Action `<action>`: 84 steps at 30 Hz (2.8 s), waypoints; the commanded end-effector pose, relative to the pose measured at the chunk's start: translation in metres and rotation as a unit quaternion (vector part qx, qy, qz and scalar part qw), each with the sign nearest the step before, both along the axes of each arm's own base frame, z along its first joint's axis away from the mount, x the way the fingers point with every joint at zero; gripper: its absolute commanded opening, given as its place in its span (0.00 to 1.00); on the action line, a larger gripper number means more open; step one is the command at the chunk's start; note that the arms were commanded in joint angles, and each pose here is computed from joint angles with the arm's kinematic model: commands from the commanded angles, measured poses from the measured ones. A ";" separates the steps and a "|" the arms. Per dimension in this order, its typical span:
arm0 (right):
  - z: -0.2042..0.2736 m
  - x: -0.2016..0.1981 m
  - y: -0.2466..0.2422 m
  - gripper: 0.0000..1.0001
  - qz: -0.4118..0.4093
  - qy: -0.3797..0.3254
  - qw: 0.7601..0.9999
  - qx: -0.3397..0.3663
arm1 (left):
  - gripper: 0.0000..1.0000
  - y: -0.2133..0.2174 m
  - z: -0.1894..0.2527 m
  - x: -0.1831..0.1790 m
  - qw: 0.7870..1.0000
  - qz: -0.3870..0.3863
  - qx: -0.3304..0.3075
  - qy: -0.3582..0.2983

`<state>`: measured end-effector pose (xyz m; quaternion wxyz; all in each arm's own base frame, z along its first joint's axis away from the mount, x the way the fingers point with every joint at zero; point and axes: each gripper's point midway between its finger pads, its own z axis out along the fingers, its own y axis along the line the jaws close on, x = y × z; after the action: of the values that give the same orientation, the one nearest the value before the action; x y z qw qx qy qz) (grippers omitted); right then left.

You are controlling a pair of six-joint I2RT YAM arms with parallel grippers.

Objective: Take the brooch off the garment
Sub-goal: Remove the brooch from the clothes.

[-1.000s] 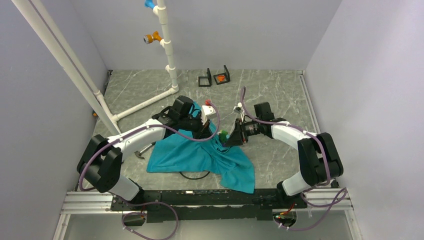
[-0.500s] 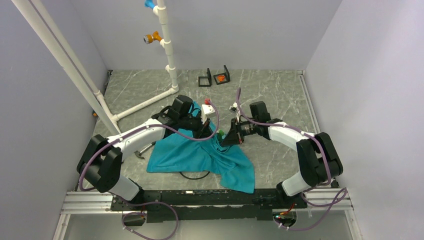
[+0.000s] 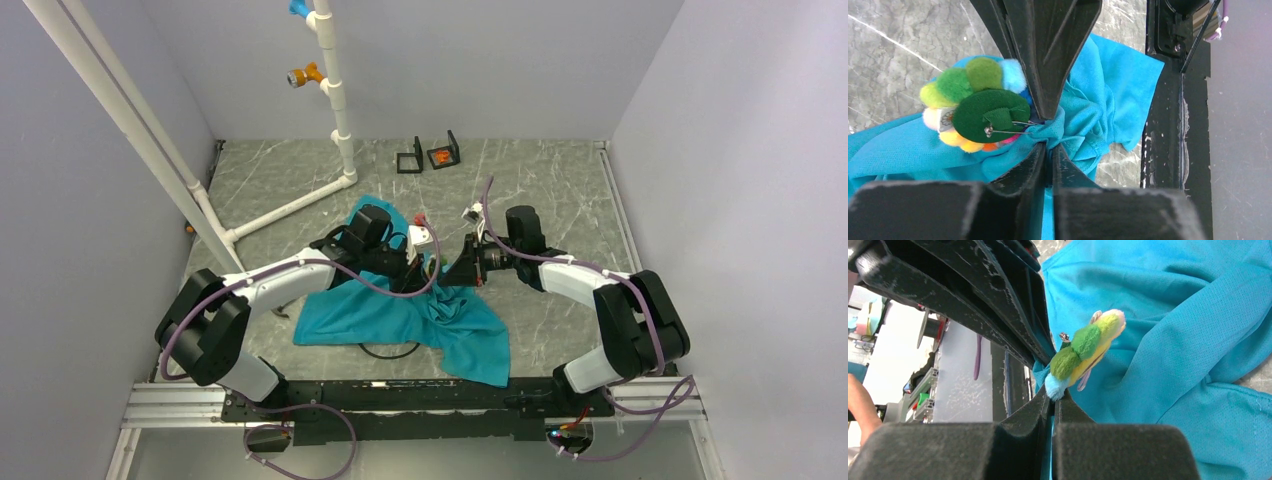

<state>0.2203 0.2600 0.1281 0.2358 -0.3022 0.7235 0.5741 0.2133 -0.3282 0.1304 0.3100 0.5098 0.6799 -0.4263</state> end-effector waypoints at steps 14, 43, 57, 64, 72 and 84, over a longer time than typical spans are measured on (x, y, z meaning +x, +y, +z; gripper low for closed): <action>0.026 0.000 0.001 0.00 0.023 -0.065 0.997 0.046 | 0.40 0.041 0.061 0.037 0.996 0.033 -0.085 -0.012; 0.023 0.006 0.007 0.00 0.014 -0.086 0.996 0.019 | 0.24 -0.009 0.030 0.027 0.983 0.053 -0.074 0.158; 0.023 0.006 0.009 0.00 0.015 -0.090 0.996 0.017 | 0.22 -0.013 0.020 0.045 0.978 0.097 -0.060 0.174; 0.018 0.008 0.007 0.00 0.009 -0.094 0.996 0.005 | 0.00 -0.016 0.035 0.044 0.978 0.090 -0.080 0.170; 0.009 0.007 0.004 0.00 0.011 -0.094 0.995 -0.016 | 0.00 -0.002 0.051 0.059 0.977 0.139 -0.098 0.127; 0.014 0.000 0.012 0.00 0.032 -0.097 0.995 -0.013 | 0.00 -0.002 0.063 0.066 0.971 0.154 -0.131 0.127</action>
<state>0.2216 0.2628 0.1227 0.2668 -0.3516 0.7205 0.5349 0.2707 -0.3259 0.1635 0.3010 0.2981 0.7516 -0.5056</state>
